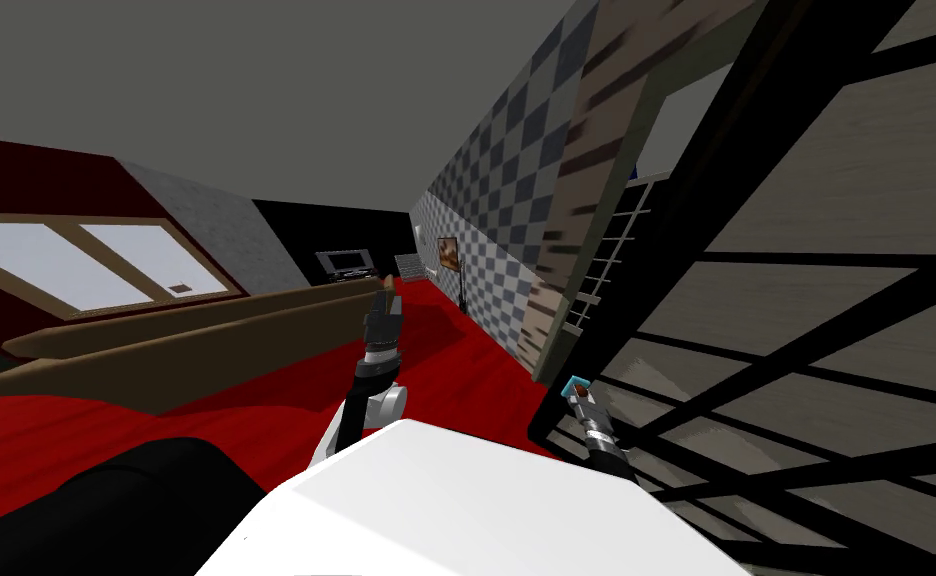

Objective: Pull the door open

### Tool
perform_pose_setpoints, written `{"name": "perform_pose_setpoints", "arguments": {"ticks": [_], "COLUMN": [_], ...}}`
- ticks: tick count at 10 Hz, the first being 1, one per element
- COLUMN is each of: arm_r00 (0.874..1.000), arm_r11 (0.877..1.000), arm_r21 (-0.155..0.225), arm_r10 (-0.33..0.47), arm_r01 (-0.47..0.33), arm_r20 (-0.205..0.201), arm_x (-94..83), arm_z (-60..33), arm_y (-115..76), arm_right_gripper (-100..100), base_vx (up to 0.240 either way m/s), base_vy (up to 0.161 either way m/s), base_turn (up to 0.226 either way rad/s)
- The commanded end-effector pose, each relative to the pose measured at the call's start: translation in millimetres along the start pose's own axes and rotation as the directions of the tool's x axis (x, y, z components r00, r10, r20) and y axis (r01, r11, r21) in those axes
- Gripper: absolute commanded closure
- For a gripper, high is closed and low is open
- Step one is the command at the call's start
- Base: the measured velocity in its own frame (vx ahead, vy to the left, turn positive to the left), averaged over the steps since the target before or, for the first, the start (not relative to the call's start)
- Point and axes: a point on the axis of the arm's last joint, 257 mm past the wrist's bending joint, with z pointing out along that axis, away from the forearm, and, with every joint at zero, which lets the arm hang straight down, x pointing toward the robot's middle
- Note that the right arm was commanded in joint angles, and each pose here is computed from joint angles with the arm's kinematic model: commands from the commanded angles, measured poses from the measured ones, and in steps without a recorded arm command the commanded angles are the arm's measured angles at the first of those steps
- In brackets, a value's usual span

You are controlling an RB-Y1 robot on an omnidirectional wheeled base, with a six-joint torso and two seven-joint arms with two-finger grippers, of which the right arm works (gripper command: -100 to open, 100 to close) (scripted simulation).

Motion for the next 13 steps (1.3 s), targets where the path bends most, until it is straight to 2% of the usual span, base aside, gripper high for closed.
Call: {"name": "perform_pose_setpoints", "arguments": {"ticks": [1, 6, 7, 8, 9, 13], "arm_r00": [1.000, 1.000, 1.000, 1.000, 1.000, 1.000], "arm_r11": [1.000, 0.993, 0.991, 0.992, 0.989, 0.977], "arm_r21": [0.026, 0.121, 0.133, 0.124, 0.149, 0.213], "arm_r10": [-0.001, -0.001, 0.000, -0.003, -0.003, -0.003], "arm_r01": [0.001, 0.002, 0.001, 0.003, 0.003, 0.004], "arm_r20": [-0.004, -0.009, -0.009, -0.006, -0.003, -0.009], "arm_x": [1.2, 3.5, 3.6, 2.1, 0.6, 2.5], "arm_z": [-3.3, -17.0, -18.9, -17.4, -24.6, -40.7], "arm_y": [-2.0, -10.1, -11.2, -10.5, -12.1, -13.1], "arm_right_gripper": [100, 100, 100, 100, 100, 100], "base_vx": [-0.151, -0.248, -0.221, -0.097, -0.140, -0.214], "base_vy": [-0.008, -0.030, -0.035, -0.017, -0.019, -0.045], "base_turn": [0.081, 0.087, 0.061, 0.022, 0.091, 0.084]}}
